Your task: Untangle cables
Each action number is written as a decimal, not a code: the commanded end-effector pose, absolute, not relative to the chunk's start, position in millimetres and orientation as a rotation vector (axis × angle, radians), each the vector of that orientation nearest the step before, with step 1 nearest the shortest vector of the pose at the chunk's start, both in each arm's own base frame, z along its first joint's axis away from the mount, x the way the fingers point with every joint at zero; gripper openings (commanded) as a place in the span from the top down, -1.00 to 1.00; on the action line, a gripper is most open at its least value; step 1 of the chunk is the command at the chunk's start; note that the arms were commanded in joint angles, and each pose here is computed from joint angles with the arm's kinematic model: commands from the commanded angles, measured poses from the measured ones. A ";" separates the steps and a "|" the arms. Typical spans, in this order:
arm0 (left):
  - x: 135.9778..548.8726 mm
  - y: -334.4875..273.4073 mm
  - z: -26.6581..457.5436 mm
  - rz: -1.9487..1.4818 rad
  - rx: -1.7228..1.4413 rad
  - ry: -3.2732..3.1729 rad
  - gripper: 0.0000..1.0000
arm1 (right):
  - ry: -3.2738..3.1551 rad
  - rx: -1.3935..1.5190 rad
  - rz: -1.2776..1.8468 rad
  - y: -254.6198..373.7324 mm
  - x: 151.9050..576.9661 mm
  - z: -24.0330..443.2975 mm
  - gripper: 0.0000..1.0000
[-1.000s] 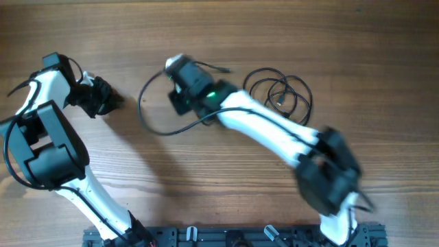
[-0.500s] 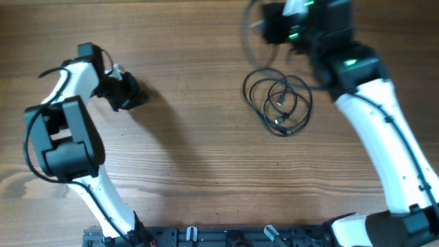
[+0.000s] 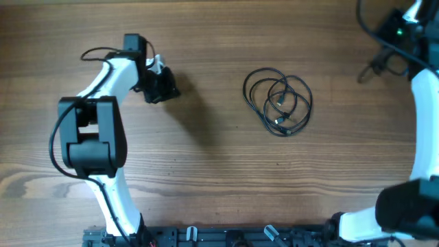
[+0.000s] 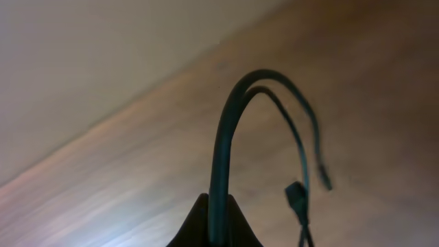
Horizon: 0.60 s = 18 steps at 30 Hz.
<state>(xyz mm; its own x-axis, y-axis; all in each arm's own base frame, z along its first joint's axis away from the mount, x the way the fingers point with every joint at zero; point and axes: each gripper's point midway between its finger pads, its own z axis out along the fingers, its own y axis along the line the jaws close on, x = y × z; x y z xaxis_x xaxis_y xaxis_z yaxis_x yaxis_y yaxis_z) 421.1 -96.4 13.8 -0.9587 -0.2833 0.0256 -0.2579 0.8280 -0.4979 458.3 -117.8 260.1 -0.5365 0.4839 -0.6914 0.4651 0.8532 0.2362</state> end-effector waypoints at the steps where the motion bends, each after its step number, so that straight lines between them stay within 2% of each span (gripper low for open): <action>1: 433.9 -98.9 45.0 -0.678 -0.300 2.878 0.77 | 2.276 0.811 -0.177 -165.0 448.3 224.9 0.91; 5: 443.4 -97.5 90.1 -0.595 -0.245 2.771 0.73 | 2.274 0.938 -0.397 -200.1 432.3 207.1 0.91; 10: 438.4 -114.9 135.3 -0.608 -0.157 2.681 0.71 | 2.152 1.045 -0.649 -234.2 424.3 210.7 0.91; 18: 422.7 -158.8 149.0 -0.641 -0.016 2.673 0.70 | 2.243 1.021 -0.728 -244.3 440.7 154.1 0.91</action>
